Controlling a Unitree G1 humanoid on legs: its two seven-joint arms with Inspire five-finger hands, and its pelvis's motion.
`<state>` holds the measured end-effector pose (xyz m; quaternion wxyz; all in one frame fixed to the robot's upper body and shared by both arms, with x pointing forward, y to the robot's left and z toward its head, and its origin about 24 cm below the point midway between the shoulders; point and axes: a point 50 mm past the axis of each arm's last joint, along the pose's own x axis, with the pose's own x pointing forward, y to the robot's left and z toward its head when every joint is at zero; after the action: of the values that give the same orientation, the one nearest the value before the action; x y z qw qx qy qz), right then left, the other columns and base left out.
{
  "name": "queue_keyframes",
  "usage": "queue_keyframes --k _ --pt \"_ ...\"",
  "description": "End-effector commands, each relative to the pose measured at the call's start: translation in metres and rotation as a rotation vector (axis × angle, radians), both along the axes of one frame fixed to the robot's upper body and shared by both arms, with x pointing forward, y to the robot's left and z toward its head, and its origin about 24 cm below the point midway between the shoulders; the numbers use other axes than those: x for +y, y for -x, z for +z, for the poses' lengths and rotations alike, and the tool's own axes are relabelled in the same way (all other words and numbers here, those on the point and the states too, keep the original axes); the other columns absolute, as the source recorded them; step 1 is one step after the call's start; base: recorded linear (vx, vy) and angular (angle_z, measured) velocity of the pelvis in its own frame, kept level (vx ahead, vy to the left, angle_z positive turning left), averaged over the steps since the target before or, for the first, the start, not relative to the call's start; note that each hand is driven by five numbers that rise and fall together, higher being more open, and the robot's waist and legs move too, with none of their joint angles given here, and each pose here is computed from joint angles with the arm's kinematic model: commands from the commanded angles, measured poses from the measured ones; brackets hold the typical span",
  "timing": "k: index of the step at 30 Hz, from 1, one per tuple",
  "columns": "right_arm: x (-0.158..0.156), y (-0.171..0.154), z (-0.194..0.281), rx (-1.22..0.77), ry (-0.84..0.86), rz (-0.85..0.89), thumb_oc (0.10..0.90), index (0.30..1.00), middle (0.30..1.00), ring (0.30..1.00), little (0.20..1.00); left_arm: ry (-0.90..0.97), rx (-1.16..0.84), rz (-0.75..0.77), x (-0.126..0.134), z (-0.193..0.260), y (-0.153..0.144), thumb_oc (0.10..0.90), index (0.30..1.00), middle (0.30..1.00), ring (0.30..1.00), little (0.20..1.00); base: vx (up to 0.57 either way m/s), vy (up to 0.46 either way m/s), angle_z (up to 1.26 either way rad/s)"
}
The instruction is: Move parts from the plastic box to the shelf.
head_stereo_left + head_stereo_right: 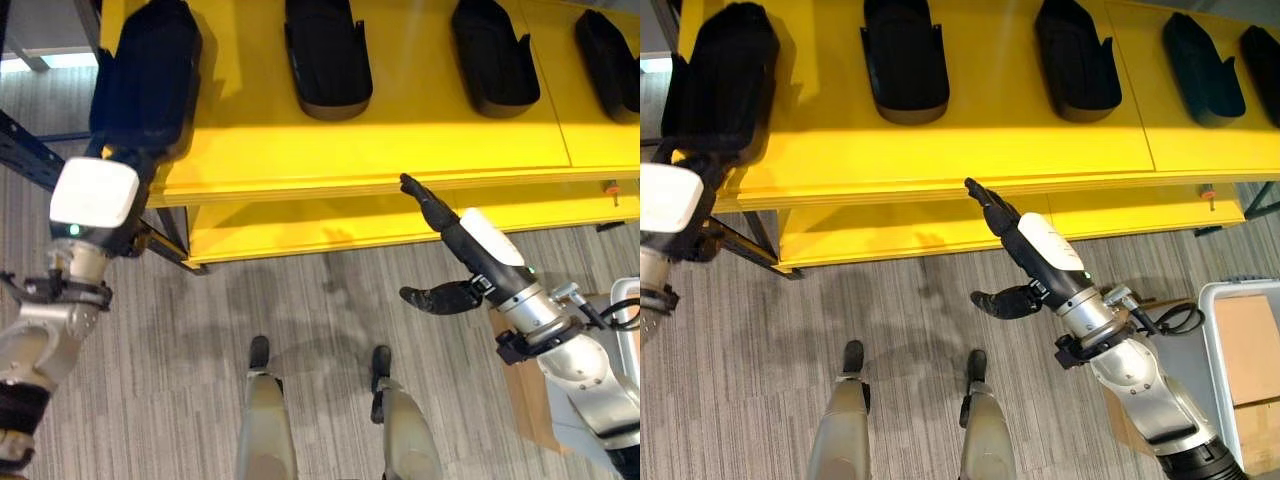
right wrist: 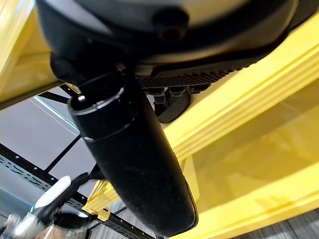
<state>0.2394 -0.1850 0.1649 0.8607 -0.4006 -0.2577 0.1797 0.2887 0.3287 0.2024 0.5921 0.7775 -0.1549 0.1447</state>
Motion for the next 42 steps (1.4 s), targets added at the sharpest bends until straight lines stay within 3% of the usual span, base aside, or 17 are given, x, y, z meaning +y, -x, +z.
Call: queue_keyframes --k 1,12,22,31,37,42 --pt "0.005 0.008 0.041 -0.218 -0.026 0.072 0.9 1.0 1.0 1.0 1.0 0.068 -0.102 -0.016 0.001 0.02 -0.005 0.9 1.0 1.0 1.0 1.0 0.01 0.006 -0.06" --pt "0.003 0.01 0.042 -0.221 -0.027 0.066 0.9 1.0 1.0 1.0 1.0 0.098 -0.087 -0.03 -0.002 0.016 -0.006 0.9 1.0 1.0 1.0 1.0 0.0 0.002 -0.06" --pt "0.005 0.009 0.04 -0.215 -0.045 0.065 0.9 1.0 1.0 1.0 1.0 0.155 -0.113 -0.074 -0.004 -0.003 0.039 0.9 1.0 1.0 1.0 1.0 0.0 0.001 0.02" --pt "0.007 0.008 0.037 -0.194 -0.056 0.075 0.9 1.0 1.0 1.0 1.0 0.274 -0.134 -0.152 -0.018 -0.01 0.054 0.9 1.0 1.0 1.0 1.0 0.0 -0.002 0.03" --pt "0.006 0.01 0.031 -0.158 -0.087 0.07 0.9 1.0 1.0 1.0 1.0 0.708 -0.142 -0.281 -0.035 -0.037 0.067 0.9 1.0 1.0 1.0 1.0 0.0 -0.001 0.01" --pt "-0.001 0.012 0.017 -0.091 -0.164 0.038 0.9 1.0 1.0 1.0 1.0 1.317 -0.133 -0.46 -0.053 -0.067 0.082 0.9 1.0 1.0 1.0 1.0 0.03 -0.017 0.1"
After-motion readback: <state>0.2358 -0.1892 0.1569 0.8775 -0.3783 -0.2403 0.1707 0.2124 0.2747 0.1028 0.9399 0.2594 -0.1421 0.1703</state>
